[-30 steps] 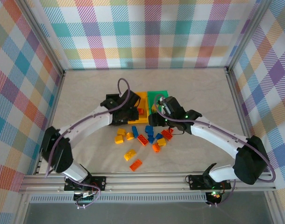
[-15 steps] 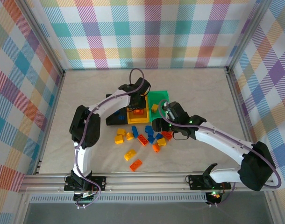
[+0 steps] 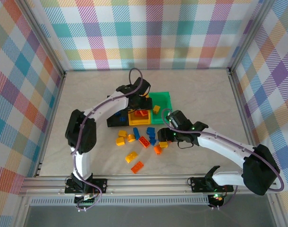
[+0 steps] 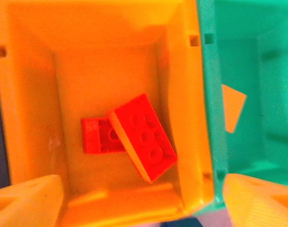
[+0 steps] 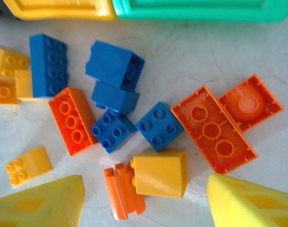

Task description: Sort the legos into containers by color

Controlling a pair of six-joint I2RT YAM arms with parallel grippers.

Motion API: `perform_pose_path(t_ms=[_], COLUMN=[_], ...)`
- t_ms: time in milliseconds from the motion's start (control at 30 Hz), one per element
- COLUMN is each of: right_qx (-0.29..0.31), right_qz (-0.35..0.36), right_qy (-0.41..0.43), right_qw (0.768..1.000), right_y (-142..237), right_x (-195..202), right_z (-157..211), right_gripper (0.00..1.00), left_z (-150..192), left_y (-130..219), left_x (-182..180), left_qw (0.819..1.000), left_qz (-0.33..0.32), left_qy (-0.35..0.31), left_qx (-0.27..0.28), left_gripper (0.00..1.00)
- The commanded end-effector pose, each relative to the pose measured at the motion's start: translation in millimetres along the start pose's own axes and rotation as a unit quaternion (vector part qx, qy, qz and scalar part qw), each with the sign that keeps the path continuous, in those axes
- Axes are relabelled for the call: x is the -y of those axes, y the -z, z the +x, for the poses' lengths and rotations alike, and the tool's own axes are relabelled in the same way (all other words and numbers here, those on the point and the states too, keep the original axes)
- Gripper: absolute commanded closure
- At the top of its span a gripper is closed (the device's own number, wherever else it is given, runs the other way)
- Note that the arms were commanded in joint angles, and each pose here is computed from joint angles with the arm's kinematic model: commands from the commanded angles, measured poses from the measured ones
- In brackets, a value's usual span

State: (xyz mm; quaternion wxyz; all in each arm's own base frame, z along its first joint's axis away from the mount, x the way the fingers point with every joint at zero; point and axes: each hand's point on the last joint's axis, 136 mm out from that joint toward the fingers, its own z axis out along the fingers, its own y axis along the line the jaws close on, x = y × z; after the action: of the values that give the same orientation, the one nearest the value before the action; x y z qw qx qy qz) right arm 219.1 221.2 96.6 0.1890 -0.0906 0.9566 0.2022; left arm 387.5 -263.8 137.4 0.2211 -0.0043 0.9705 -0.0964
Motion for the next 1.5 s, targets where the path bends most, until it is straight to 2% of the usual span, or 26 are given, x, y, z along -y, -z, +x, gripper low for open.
perform_pose_path(t_ms=[0, 167, 300, 633, 833, 1100, 1333, 1467], right_qx=[-0.043, -0.053, -0.055, -0.066, -0.067, -0.066, -0.037, 0.008], right_qz=[0.001, 0.008, 0.02, 0.057, 0.07, 0.062, 0.034, 0.02], right_qy=[-0.011, -0.011, -0.003, 0.008, 0.011, 0.012, 0.017, 0.041], right_qw=[0.999, 0.999, 0.998, 0.996, 0.995, 0.996, 0.999, 0.999], right_y=[-10, -23, -32, -53, -60, -58, -27, 3], right_x=[5, 6, 3, 8, 11, 7, -6, -23], right_z=[23, 28, 27, 28, 27, 26, 14, -20], right_gripper=[0.29, 0.29, 0.29, 0.29, 0.31, 0.48, 0.59, 0.58], left_z=[8, 48, 80, 127, 137, 140, 143, 145], left_y=[46, 68, 78, 88, 83, 80, 80, 81], left_x=[21, 20, 1, -51, -62, -66, -70, -73], left_qw=[0.998, 0.995, 0.994, 0.995, 0.996, 0.997, 0.997, 0.997], left_qz=[0.061, 0.092, 0.106, 0.084, 0.071, 0.065, 0.062, 0.058], left_qy=[-0.007, -0.006, 0.013, 0.042, 0.045, 0.043, 0.044, 0.043], left_qx=[0.026, 0.024, 0.022, 0.023, 0.017, 0.012, 0.012, 0.011], left_gripper=[0.0, 0.0, 0.0, 0.0, 0.0, 0.0, 0.0, 0.0])
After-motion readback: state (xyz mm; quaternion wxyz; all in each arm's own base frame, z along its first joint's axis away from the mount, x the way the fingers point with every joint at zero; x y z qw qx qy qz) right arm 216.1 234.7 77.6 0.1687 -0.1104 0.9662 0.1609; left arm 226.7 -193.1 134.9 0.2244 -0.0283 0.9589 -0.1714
